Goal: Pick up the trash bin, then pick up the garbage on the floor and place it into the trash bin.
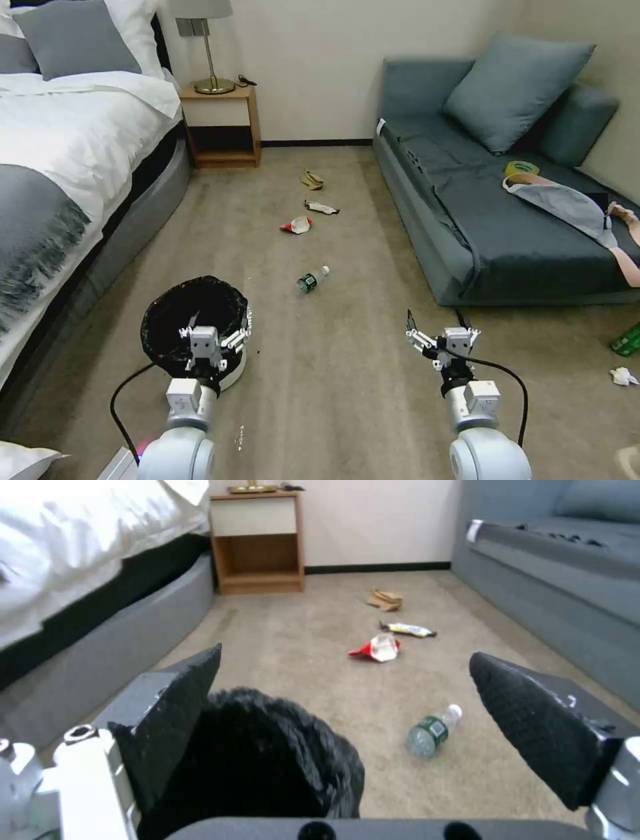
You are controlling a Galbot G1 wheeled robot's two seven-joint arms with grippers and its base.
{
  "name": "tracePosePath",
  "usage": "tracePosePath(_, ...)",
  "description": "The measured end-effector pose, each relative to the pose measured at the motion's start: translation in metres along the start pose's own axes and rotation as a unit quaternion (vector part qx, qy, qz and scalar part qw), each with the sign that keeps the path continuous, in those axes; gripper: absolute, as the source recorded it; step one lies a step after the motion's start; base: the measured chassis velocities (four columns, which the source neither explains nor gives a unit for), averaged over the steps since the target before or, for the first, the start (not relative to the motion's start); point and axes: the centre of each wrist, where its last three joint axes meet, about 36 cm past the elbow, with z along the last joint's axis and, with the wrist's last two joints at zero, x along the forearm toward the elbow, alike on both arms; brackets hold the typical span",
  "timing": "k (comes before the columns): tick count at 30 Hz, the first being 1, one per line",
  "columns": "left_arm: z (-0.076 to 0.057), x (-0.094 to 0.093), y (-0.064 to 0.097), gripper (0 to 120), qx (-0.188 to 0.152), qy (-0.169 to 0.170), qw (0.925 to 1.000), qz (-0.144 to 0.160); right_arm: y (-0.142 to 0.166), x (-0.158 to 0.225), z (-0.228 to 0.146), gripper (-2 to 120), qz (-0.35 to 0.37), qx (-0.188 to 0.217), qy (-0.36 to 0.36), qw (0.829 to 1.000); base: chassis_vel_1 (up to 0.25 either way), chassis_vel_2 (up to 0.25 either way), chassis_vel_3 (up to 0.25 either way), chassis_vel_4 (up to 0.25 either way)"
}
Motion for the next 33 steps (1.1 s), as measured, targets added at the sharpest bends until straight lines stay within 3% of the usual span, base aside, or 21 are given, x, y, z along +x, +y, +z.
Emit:
tracePosePath(1, -0.009, 0.002, -0.001, 100, 0.002, 0.0, 1.0, -0.004, 0.004, 0.002, -0.014, 100, 0.013, -0.002, -0.009, 1.0, 0.0, 0.0, 0.0, 0.0)
tracePosePath(5, -0.013, 0.0, 0.016, 100, -0.001, 0.003, 0.9998, -0.02, 0.01, 0.009, -0.048, 100, 0.049, -0.013, -0.034, 0.998, 0.0, 0.0, 0.0, 0.0)
tracePosePath(9, -0.013, -0.002, 0.026, 100, -0.004, 0.009, 0.9994, -0.033, 0.011, 0.01, -0.054, 100, 0.055, -0.026, -0.038, 0.997, 0.0, 0.0, 0.0, 0.0)
tracePosePath(13, -0.017, -0.008, 0.051, 100, -0.002, 0.027, 0.9966, -0.078, 0.01, 0.009, -0.054, 100, 0.055, -0.028, -0.04, 0.997, 0.0, 0.0, 0.0, 0.0)
tracePosePath(14, -0.017, -0.008, 0.051, 100, -0.002, 0.027, 0.9966, -0.078, 0.01, 0.009, -0.054, 100, 0.055, -0.028, -0.04, 0.997, 0.0, 0.0, 0.0, 0.0)
tracePosePath(17, -0.026, -0.017, 0.075, 100, 0.018, 0.063, 0.9879, -0.141, 0.01, 0.007, -0.053, 100, 0.054, -0.028, -0.039, 0.997, 0.0, 0.0, 0.0, 0.0)
tracePosePath(18, -0.026, -0.017, 0.075, 100, 0.018, 0.063, 0.9879, -0.141, 0.01, 0.007, -0.053, 100, 0.054, -0.028, -0.039, 0.997, 0.0, 0.0, 0.0, 0.0)
tracePosePath(21, -0.025, -0.034, 0.094, 100, 0.04, 0.114, 0.9755, -0.184, 0.011, 0.006, -0.051, 100, 0.052, -0.028, -0.039, 0.997, 0.0, 0.0, 0.0, 0.0)
tracePosePath(22, -0.025, -0.034, 0.094, 100, 0.04, 0.114, 0.9755, -0.184, 0.011, 0.006, -0.051, 100, 0.052, -0.028, -0.039, 0.997, 0.0, 0.0, 0.0, 0.0)
tracePosePath(27, -0.016, -0.06, 0.101, 100, 0.087, 0.181, 0.9604, -0.193, 0.011, 0.004, -0.051, 100, 0.049, -0.028, -0.04, 0.998, 0.0, 0.0, 0.0, 0.0)
tracePosePath(33, -0.007, -0.085, 0.098, 100, 0.11, 0.219, 0.9502, -0.192, 0.011, 0.003, -0.05, 100, 0.049, -0.028, -0.042, 0.998, 0.0, 0.0, 0.0, 0.0)
